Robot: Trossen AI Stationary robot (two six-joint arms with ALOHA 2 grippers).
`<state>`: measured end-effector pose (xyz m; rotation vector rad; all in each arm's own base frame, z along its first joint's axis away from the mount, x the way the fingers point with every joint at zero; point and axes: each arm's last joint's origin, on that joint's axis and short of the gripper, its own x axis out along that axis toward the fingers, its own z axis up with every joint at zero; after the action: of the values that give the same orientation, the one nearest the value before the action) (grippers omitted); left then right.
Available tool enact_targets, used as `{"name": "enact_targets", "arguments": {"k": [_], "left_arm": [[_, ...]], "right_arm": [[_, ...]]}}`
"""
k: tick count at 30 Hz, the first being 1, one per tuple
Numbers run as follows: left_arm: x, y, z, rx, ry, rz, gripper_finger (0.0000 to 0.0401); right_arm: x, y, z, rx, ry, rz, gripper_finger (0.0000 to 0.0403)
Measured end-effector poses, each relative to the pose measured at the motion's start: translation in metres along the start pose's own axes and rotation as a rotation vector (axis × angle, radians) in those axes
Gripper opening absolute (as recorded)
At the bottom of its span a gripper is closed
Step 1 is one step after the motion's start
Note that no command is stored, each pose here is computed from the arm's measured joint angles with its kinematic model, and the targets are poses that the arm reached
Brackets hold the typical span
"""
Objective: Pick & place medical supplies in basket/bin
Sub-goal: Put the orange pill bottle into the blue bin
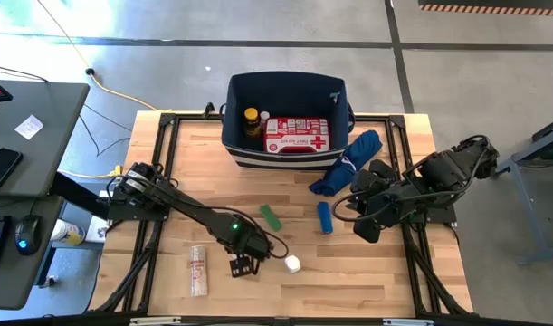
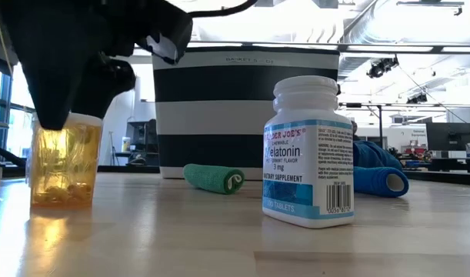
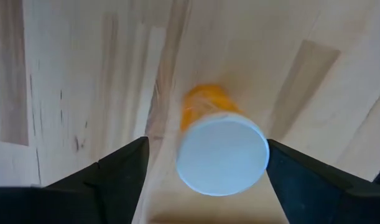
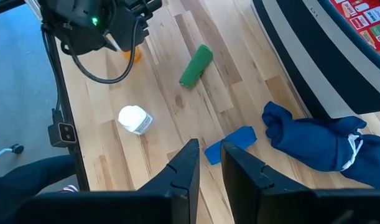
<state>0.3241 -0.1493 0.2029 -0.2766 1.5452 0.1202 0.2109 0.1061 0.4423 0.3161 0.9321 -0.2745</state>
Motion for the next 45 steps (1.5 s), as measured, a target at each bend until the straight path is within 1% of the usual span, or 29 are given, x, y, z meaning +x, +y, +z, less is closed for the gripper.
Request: {"name": "enact_targets", "arguments": {"k": [6,16,24,28,32,35,38,42,45], "left_arm": [[0.002,0.0,-0.001,-0.001,0.007,-0.008,0.0314],[0.002,0.0,-0.001,-0.001,0.006,-0.009,0.0285],[0.002,-0.001,-0.001,-0.001,0.029,-0.038,0.0254],[0.002,-0.001,-0.002,-0.001,0.049,-0.062,0.0251],[-0.001,-0.002,-0.001,0.003,0.059,-0.073,0.0263],[-0.011,-0.004,0.003,0.024,0.036,-0.089,0.0266],[-0.026,-0.002,0.011,0.023,0.014,-0.102,0.0258],[-0.057,0.008,0.025,0.036,-0.041,-0.079,0.0247],[-0.083,0.018,0.036,0.048,-0.106,-0.055,0.0251]], "right_arm": [[0.0,-0.001,-0.001,-0.004,0.006,-0.006,0.0058],[0.0,-0.001,-0.001,-0.008,0.012,-0.013,0.0058],[0.0,-0.001,-0.001,-0.008,0.007,-0.018,0.0058],[0.0,-0.001,-0.001,-0.009,0.004,-0.021,0.0058],[0.0,-0.002,-0.001,-0.008,-0.001,-0.025,0.0058],[0.0,-0.002,-0.001,-0.015,-0.001,-0.026,0.0058],[0.0,-0.002,-0.001,-0.016,-0.001,-0.026,0.0058],[0.0,-0.002,-0.001,-0.016,-0.001,-0.026,0.0058],[0.0,-0.002,-0.001,-0.016,-0.002,-0.025,0.0058]]}}
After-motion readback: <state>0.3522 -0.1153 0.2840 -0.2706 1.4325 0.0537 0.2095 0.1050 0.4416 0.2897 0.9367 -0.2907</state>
